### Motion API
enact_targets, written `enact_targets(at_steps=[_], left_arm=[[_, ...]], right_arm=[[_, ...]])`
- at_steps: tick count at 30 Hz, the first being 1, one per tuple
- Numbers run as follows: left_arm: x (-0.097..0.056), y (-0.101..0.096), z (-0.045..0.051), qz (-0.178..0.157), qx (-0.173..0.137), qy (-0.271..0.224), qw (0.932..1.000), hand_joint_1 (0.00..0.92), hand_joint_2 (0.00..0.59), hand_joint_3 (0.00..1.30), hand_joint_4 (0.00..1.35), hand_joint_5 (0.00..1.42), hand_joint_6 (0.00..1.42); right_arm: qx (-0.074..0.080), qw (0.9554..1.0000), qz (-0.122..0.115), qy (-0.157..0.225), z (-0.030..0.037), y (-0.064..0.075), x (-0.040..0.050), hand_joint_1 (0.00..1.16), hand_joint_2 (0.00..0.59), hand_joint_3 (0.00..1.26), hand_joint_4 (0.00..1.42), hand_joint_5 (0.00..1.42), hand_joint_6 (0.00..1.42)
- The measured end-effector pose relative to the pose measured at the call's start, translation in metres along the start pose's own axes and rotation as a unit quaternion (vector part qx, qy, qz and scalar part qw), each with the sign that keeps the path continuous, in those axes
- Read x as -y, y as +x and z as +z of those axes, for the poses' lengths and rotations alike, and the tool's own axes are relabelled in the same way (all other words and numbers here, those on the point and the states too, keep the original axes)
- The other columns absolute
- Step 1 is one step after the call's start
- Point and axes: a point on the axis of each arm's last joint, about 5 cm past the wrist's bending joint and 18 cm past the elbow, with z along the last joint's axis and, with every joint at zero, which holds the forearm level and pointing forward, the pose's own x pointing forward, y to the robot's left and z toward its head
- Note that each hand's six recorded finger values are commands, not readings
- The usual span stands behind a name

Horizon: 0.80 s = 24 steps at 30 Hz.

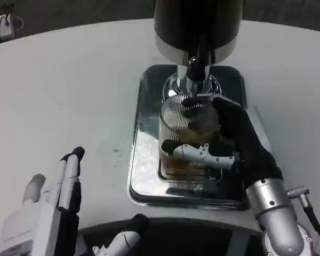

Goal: Grasp the cup under the faucet to collect the drink, then remove the cup.

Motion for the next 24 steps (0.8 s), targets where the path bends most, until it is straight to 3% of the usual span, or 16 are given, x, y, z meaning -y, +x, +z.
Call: enact_targets(at_steps=[15, 21, 24], left_arm=[[0.003, 0.003, 0.0023, 0.001, 0.005, -0.007, 1.0000, 0.000, 0.122, 0.00, 0.00, 0.15, 0.00], [0.003, 0.003, 0.0025, 0.000, 0.006, -0.008, 1.0000, 0.000, 0.119, 0.00, 0.00, 0.15, 0.00], [0.003, 0.003, 0.0026, 0.000, 0.007, -0.008, 0.9999, 0.000, 0.118, 0.00, 0.00, 0.15, 0.00]], right_arm=[[0.011, 0.9995, 0.006, 0.029, 0.0109, -0.016, -0.0005, 1.16, 0.057, 0.87, 1.04, 1.22, 1.42], [0.025, 0.9989, 0.024, 0.031, 0.0164, -0.022, -0.0018, 1.16, 0.056, 0.87, 1.04, 1.22, 1.42], [0.024, 0.9986, 0.035, 0.030, 0.0163, -0.027, -0.0038, 1.16, 0.058, 0.87, 1.04, 1.22, 1.42]])
